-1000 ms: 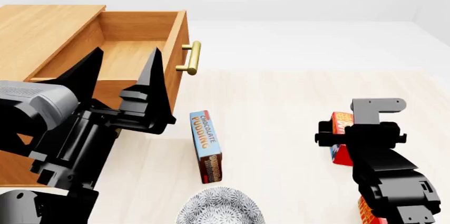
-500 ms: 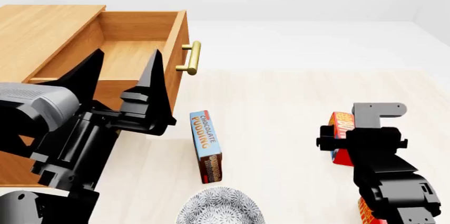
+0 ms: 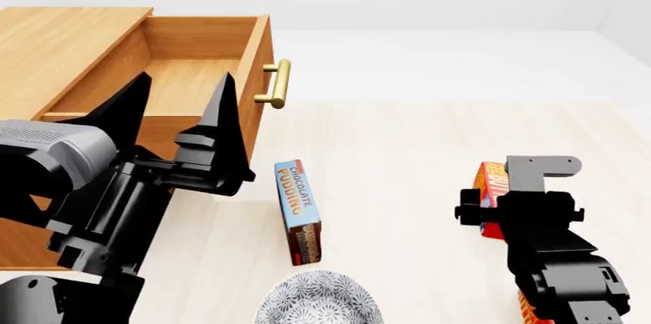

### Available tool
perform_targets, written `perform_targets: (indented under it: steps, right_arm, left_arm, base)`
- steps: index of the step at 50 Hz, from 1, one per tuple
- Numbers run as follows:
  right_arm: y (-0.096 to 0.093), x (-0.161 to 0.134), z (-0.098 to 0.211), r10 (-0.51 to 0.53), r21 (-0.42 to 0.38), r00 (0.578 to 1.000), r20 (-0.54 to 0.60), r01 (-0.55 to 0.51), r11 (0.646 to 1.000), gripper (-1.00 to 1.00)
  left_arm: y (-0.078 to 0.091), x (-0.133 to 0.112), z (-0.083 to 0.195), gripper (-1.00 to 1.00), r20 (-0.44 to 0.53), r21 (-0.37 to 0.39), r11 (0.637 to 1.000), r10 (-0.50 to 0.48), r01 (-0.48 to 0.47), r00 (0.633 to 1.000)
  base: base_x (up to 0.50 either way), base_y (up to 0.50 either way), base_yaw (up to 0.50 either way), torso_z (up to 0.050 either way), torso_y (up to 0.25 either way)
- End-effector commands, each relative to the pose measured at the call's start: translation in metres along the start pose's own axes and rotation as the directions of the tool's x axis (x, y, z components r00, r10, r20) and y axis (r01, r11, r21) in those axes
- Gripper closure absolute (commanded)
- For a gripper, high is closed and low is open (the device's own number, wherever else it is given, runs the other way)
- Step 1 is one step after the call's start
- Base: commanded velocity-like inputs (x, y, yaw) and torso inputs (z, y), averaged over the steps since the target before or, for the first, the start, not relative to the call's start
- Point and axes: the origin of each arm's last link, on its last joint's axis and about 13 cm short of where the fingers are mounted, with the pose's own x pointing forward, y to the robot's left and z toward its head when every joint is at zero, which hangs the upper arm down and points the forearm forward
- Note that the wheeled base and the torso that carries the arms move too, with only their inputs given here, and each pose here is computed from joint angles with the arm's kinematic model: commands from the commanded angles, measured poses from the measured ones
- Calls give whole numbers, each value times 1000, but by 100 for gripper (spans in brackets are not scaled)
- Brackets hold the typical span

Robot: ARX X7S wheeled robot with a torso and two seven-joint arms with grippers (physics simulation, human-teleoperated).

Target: Put the butter at the front in the top drawer of the cabinet and close it.

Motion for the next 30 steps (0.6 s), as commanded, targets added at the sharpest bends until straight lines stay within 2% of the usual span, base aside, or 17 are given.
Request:
perform_targets:
  steps: [1, 30]
  right_arm:
    - [1, 2, -3, -3, -3, 1000, -19, 3, 1000, -100]
    - [3, 8, -11, -6, -6, 998, -63, 6, 1000, -100]
  left_arm:
    - [1, 0, -1, -100, -1, -3, 1000, 2, -2, 1000]
    - [0, -1, -2, -100, -4, -4, 1000, -1, 1, 1000]
  base:
    - [0, 0, 0, 0, 0]
    - [0, 0, 0, 0, 0]
